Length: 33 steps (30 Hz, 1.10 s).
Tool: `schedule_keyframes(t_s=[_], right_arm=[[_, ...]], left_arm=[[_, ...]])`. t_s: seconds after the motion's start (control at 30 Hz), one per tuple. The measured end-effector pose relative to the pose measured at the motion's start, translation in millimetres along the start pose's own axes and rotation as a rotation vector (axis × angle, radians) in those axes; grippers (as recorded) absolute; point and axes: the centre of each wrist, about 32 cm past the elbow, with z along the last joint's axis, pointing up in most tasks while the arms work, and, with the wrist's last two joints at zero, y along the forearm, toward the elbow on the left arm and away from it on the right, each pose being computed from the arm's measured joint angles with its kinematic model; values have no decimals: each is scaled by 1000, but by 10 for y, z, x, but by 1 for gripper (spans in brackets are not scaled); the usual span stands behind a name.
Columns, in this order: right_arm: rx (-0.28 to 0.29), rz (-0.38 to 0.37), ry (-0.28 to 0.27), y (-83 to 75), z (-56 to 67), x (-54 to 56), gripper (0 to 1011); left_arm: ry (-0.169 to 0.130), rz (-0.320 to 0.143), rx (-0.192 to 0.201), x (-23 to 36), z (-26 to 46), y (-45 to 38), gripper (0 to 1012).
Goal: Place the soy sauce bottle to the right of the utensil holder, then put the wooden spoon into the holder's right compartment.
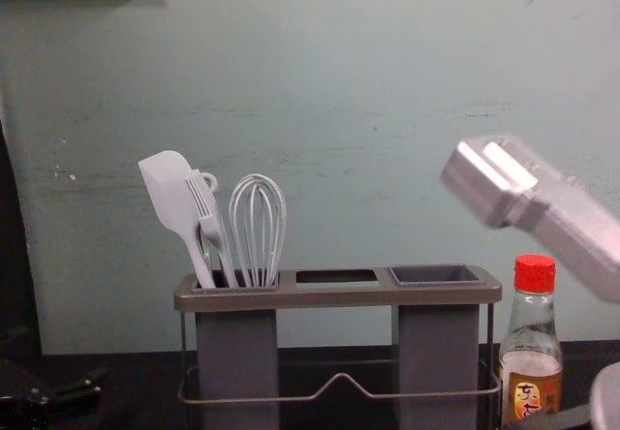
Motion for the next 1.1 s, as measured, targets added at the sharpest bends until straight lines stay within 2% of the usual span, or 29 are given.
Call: schedule_keyframes(t_s=[0.23, 0.5, 0.73, 1.1], right_arm=[[-77, -9, 17, 230, 46, -46, 1000], [-107, 1, 27, 413, 46, -72, 1002], [-110, 7, 26, 487, 29, -96, 1002], [-104, 15, 34, 502, 13, -90, 1002]], left_arm=[[0, 0, 0, 0, 0, 0, 1000], [0, 0, 0, 0, 0, 0, 1000], [0, 0, 0, 0, 0, 0, 1000], [0, 0, 0, 0, 0, 0, 1000]])
